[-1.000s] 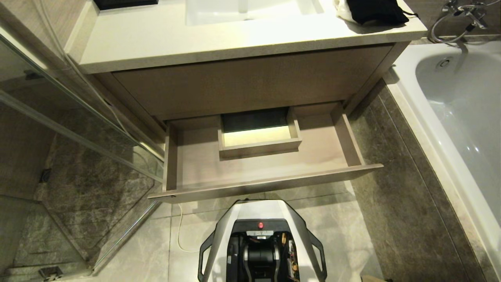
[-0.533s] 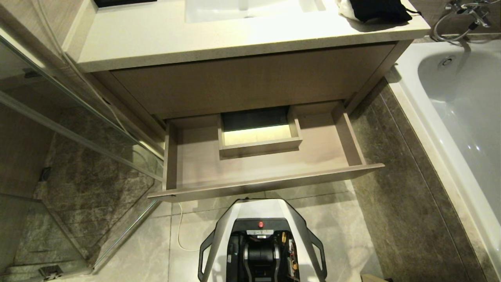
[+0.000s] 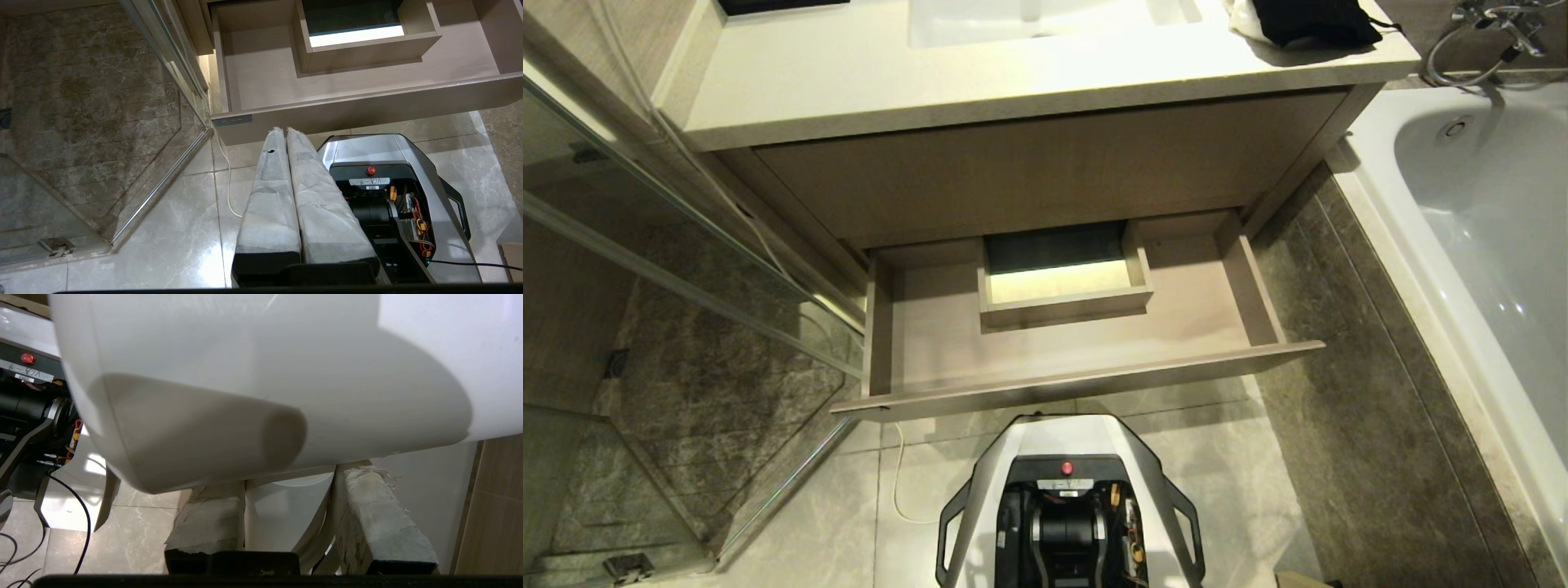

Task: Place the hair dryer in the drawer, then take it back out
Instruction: Put it into the drawer

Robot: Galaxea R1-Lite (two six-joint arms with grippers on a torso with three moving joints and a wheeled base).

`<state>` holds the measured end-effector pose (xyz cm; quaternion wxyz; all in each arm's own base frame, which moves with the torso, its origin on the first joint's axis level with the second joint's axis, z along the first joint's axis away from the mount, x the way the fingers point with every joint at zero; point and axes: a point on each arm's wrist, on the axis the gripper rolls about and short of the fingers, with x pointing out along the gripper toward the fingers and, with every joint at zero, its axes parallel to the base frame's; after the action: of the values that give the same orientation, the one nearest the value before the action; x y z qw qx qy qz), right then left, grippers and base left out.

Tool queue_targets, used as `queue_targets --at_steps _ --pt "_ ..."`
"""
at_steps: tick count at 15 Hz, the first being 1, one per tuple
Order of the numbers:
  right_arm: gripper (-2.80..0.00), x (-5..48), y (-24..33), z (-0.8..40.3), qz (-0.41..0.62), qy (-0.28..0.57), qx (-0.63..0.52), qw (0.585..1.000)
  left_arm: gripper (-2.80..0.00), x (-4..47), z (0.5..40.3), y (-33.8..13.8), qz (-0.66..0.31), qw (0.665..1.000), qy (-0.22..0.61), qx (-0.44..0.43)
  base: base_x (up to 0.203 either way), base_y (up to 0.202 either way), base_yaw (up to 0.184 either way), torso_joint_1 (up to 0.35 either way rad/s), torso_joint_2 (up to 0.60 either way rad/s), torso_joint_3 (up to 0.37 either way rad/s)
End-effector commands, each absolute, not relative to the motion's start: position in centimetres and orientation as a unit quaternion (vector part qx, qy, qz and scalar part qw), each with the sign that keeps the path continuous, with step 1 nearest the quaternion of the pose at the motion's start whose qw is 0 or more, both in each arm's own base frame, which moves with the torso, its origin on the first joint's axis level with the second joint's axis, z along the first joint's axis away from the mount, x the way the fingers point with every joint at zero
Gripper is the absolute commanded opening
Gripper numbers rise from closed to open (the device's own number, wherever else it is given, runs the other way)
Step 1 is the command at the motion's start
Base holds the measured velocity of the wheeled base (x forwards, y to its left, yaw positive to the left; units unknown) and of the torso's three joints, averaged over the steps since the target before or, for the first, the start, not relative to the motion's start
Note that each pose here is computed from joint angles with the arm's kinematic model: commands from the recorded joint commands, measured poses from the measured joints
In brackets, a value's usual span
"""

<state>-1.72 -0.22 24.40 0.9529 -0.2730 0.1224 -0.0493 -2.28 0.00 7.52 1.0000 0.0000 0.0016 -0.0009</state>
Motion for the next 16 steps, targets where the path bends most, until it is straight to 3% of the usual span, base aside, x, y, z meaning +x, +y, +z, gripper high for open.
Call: queue_targets --at_steps 1,4,16 --pt "-2.80 -1.57 -0.23 24.45 -0.049 0.126 -0.275 0.952 -2.80 -2.27 7.50 0.00 -0.001 1.000 0.002 0.000 0.000 0.000 0.000 0.000 0.00 0.000" --pt "-2.80 -1.67 -0.22 24.34 -0.048 0.127 -0.275 0.952 -2.80 -2.27 7.47 0.00 -0.001 1.000 0.002 0.000 0.000 0.000 0.000 -0.012 0.16 0.147" --pt "-2.80 -1.79 -0.22 24.09 -0.047 0.129 -0.275 0.952 -2.80 -2.27 7.48 0.00 -0.001 1.000 0.002 0.000 0.000 0.000 0.000 0.027 0.34 0.374"
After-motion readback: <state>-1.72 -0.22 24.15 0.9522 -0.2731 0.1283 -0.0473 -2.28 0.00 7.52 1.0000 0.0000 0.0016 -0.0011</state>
